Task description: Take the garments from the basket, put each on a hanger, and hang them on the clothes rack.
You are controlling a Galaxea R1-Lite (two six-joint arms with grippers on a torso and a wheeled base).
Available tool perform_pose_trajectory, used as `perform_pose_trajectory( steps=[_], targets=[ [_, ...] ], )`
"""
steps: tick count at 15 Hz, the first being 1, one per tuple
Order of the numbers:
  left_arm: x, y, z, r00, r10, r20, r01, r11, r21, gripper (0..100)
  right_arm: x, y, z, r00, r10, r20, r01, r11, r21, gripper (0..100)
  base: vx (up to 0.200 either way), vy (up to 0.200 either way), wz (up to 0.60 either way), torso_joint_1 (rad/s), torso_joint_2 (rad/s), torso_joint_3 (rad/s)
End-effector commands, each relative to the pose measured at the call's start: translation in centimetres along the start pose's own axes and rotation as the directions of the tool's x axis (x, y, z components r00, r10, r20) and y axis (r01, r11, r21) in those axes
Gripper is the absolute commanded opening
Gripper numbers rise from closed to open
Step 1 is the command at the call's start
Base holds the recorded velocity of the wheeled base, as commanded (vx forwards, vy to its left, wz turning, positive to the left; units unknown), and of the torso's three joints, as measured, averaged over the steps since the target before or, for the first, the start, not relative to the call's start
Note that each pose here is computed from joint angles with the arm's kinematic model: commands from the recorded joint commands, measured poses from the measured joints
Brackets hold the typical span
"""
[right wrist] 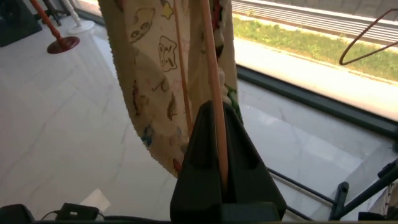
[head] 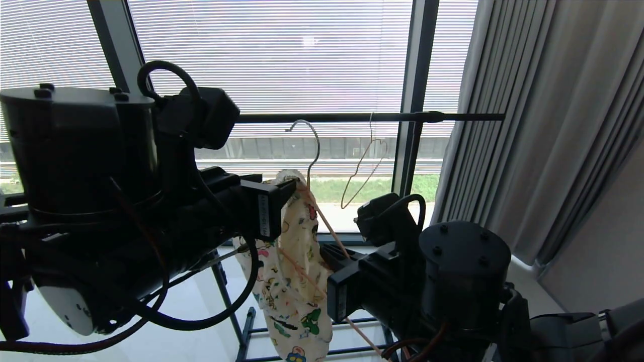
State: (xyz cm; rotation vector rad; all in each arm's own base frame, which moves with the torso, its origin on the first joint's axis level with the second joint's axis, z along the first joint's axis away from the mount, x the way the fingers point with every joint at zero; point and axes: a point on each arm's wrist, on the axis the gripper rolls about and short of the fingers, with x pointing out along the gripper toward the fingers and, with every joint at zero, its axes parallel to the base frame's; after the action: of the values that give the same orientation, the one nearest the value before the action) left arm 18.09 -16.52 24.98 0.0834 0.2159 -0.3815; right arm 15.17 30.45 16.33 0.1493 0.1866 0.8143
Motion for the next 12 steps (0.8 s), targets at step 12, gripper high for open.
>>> perform_pose_trajectory(
  steps=[12],
  targets=[
    [-7.1, 5.8, -6.8, 0.948, -0.312, -0.067, 0.318, 0.905, 0.283, 100, -10.3, -4.9, -3.4, 0.986, 0.151, -0.068, -0.163, 0.954, -0.250, 0, 0.000, 0.000, 0.00, 0.000, 0.00, 0.000]
  ],
)
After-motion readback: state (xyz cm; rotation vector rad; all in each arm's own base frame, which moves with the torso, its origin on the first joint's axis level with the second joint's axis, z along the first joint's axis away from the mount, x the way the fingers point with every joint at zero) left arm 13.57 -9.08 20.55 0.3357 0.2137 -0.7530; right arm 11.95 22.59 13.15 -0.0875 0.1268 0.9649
